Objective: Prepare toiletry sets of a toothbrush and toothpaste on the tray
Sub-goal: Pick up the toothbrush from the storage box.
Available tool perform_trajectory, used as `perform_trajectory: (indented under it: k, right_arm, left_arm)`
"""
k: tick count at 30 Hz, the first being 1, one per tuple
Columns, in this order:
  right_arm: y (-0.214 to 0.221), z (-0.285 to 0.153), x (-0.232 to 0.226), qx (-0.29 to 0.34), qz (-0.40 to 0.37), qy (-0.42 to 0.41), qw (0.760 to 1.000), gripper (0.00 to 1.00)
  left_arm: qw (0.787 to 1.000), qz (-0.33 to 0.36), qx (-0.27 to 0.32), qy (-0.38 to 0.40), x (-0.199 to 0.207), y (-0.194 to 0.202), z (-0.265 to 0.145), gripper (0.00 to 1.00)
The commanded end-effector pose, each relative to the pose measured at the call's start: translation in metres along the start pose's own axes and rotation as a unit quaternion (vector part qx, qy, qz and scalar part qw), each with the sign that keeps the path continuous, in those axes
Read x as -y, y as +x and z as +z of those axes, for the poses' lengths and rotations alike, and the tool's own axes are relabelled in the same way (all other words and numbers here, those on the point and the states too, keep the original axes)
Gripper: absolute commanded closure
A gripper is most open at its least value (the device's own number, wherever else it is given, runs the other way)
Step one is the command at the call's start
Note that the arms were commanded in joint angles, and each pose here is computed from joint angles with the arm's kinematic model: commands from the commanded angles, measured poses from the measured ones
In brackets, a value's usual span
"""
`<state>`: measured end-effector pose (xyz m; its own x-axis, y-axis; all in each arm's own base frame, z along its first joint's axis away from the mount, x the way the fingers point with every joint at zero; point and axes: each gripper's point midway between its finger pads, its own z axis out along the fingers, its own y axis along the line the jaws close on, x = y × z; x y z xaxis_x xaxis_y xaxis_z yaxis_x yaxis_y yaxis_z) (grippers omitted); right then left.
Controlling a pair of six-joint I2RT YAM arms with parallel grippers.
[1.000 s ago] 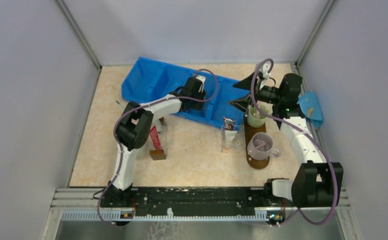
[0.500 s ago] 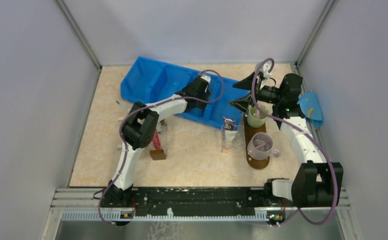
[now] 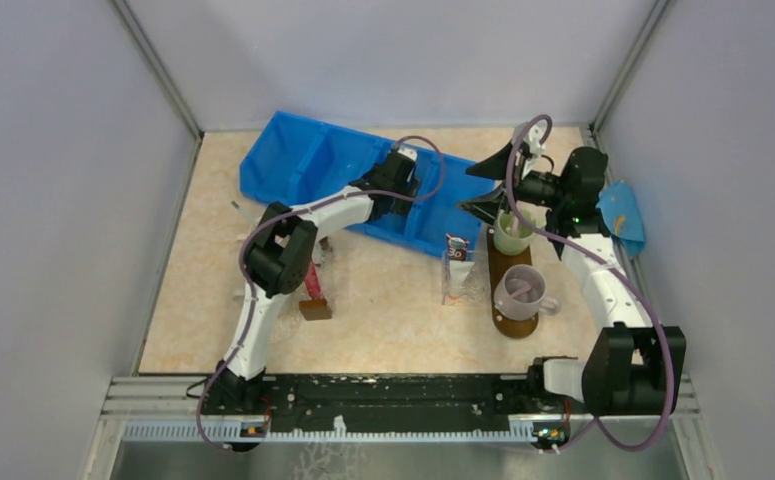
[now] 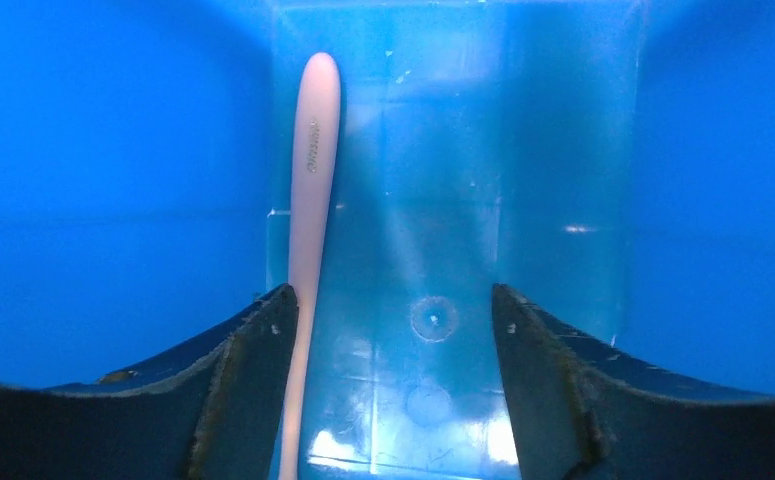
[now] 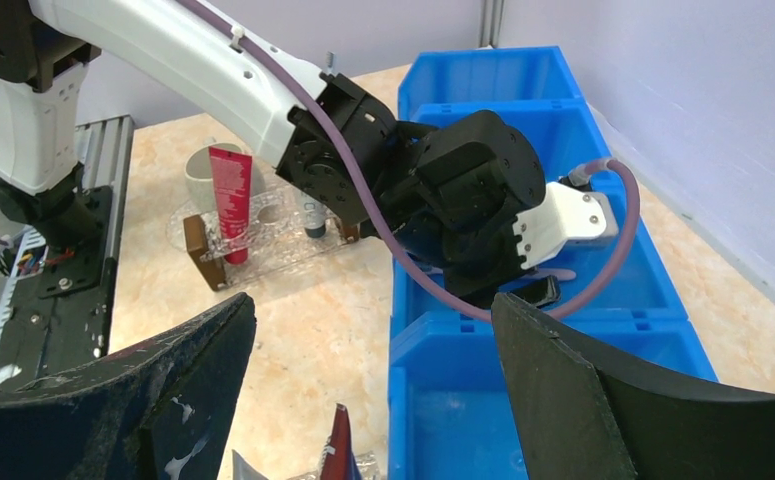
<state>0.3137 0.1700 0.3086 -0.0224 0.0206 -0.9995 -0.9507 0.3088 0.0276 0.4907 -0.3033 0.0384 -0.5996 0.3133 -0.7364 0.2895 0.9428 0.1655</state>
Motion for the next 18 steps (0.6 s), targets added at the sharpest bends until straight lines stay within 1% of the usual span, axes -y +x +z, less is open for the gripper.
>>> perform_trajectory:
  k: [1, 3, 7, 10, 12, 13, 15, 18]
  right_arm:
    - [-0.024, -0.005, -0.009, 0.016, -0.043, -0.008, 0.999, 0.12]
    - [-0.025, -0.006, -0.01, 0.017, -0.043, -0.008, 0.999, 0.13]
    - [-0.027, -0.007, -0.011, 0.018, -0.044, -0.009, 0.999, 0.13]
    - [-0.027, -0.007, -0.012, 0.018, -0.045, -0.011, 0.999, 0.13]
    - [-0.027, -0.007, -0.011, 0.019, -0.044, -0.01, 0.999, 0.13]
    - [-0.027, -0.007, -0.012, 0.019, -0.044, -0.011, 0.999, 0.13]
    - [-0.028, -0.008, -0.012, 0.019, -0.045, -0.011, 0.999, 0.13]
    - [-0.03, -0.009, -0.012, 0.02, -0.046, -0.01, 0.999, 0.13]
  left_arm:
    - [0.992, 0.026, -0.122, -0.014, -0.018, 0.085, 0.015, 0.34]
    - [0.991, 0.018, -0.13, -0.008, -0.019, 0.09, 0.015, 0.41]
    - [0.991, 0.007, -0.137, 0.004, -0.022, 0.089, 0.014, 0.46]
    - [0.992, 0.009, -0.129, 0.01, -0.02, 0.08, 0.01, 0.44]
    - [0.993, 0.017, -0.117, -0.001, -0.022, 0.071, 0.006, 0.39]
    - [0.993, 0.023, -0.114, -0.007, -0.024, 0.069, 0.005, 0.38]
    - [0.993, 0.028, -0.115, -0.011, -0.029, 0.068, 0.004, 0.39]
    - [0.991, 0.016, -0.133, 0.005, -0.028, 0.078, 0.004, 0.52]
